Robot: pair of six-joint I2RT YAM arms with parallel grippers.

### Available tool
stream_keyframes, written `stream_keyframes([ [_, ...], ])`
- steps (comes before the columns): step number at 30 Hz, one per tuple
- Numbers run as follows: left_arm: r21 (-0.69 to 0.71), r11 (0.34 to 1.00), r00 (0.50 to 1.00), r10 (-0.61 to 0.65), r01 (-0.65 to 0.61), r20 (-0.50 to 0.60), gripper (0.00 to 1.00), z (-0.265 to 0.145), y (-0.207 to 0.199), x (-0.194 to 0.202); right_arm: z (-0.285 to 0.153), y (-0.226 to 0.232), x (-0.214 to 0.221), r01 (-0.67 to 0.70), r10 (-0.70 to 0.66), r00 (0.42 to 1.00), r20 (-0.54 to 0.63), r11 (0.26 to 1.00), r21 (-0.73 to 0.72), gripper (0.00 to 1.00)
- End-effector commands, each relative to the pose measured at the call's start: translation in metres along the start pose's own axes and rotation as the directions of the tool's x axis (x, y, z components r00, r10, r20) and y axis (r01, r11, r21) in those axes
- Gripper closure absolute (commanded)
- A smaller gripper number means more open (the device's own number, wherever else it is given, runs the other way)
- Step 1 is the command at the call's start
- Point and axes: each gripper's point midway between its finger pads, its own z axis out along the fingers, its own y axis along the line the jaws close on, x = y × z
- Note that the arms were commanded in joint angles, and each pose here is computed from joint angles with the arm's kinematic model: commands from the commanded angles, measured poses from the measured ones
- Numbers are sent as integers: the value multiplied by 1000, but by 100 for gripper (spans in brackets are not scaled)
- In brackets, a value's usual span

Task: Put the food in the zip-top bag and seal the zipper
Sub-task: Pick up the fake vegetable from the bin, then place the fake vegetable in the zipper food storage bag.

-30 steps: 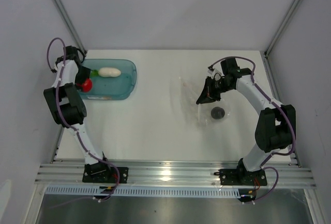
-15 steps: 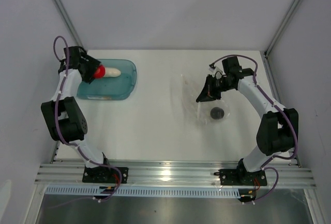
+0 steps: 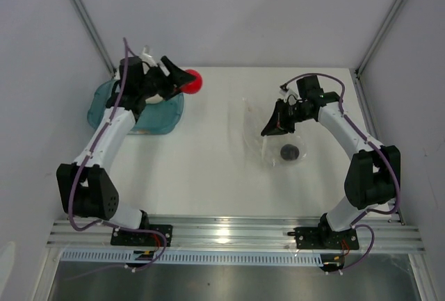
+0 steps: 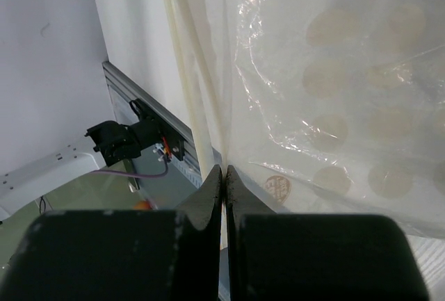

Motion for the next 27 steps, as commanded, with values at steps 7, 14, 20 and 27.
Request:
stream_keyframes([
  [7,453,892,884,206,6,-419,100,-21,-132,141,-12,37,-17,55,-51,995,82,998,-43,100],
  [14,496,866,828,229,67,-511,99,-21,-156,175,-14,48,-16,64,-58,994,97,996,-59,100],
  [20,475,867,782,191,149,-593,99,-13,-150,202,-20,60,-17,73,-62,992,107,992,-100,100],
  [27,412,906,757,201,97,-622,100,0,-137,216,-30,72,-20,86,-69,990,127,987,-133,100],
])
